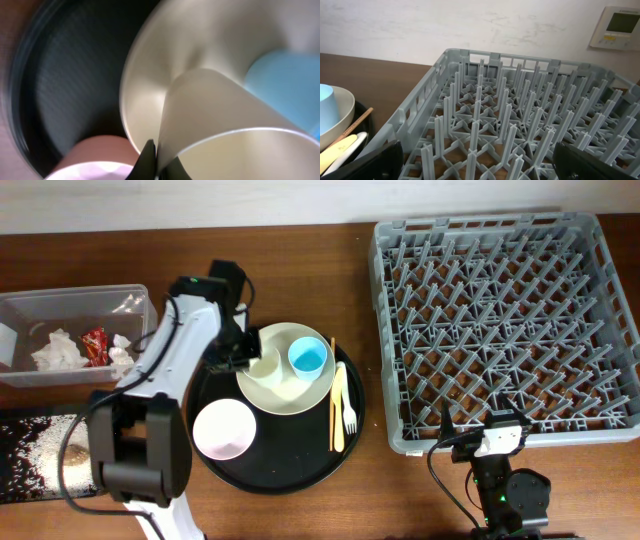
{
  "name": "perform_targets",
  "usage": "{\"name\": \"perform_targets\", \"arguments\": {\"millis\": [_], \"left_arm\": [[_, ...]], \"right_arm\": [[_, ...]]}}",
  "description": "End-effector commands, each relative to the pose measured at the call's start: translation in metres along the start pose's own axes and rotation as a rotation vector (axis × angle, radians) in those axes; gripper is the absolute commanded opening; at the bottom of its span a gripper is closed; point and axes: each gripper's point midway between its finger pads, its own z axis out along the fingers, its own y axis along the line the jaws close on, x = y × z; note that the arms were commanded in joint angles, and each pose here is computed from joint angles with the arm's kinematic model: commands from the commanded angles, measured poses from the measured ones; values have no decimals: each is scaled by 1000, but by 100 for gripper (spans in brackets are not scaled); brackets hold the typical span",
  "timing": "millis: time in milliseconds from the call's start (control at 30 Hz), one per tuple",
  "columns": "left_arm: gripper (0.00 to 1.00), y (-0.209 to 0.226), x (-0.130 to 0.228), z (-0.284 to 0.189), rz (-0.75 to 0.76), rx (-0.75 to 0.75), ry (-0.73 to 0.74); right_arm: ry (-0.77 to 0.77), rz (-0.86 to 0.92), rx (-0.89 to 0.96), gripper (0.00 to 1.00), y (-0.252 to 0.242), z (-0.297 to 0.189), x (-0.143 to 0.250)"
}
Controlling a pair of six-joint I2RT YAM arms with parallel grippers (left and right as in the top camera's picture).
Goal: Sort waste into correct bins and load items into the dishwasher rack
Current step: 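Grasp the white cup with the left gripper and lift it, then hand the white cup from the left gripper to the right gripper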
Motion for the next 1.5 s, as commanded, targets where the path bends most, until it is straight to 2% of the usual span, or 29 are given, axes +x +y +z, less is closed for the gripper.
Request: {"name": "perform_targets", "arguments": {"millis": [0, 67, 133, 200, 300, 433, 500, 567, 700, 800, 833, 900, 1033, 1133, 1200, 1233, 1400, 1467], "left_arm": [[0, 12, -18, -70, -43, 33, -134], [0, 12, -7, -105, 2, 111, -175], [0, -4, 5, -132, 133, 284, -208], [0, -33, 15, -161, 269, 549, -242], [0, -48, 20, -176, 323, 733, -254], [0, -53, 17, -177, 329, 810, -262], [0, -48, 9, -182, 324, 824, -300], [0, -39, 5, -183, 304, 820, -314], [0, -25, 3, -183, 300, 805, -335], [0, -25, 2, -179, 289, 865, -314], [0, -35, 4, -181, 338, 970, -321], [0, -45, 6, -182, 427, 1118, -348], [0, -49, 13, -168, 481, 1221, -334], [0, -59, 25, -168, 546, 1245, -335], [0, -74, 29, -170, 595, 1274, -339], [0, -83, 32, -173, 610, 1301, -340], [0, -133, 57, -166, 788, 1336, -294], [0, -141, 61, -164, 816, 1337, -284]], "right_arm": [[3, -7, -5, 99, 1, 0, 2], [3, -7, -5, 98, 1, 0, 2], [3, -8, -5, 98, 1, 0, 2], [3, -8, -5, 98, 1, 0, 2], [3, -7, -5, 98, 1, 0, 2], [-19, 31, -43, 98, 8, 0, -3], [-88, 131, -212, 98, 35, -5, -23], [-79, 227, -319, 98, 51, -12, -35], [-114, 211, -663, 98, 97, -46, -105], [14, 273, -879, 99, 120, -52, -144], [126, 321, -995, 98, 131, -49, -157], [213, 368, -1166, 98, 143, -41, -175], [247, 391, -1452, 98, 155, -37, -180], [370, 522, -1436, 98, 156, -8, -164], [557, 747, -1283, 98, 155, 33, -139], [592, 792, -1268, 99, 155, 43, -133], [546, 768, -1332, 98, 156, 59, -135], [548, 765, -1345, 98, 157, 57, -135]]}}
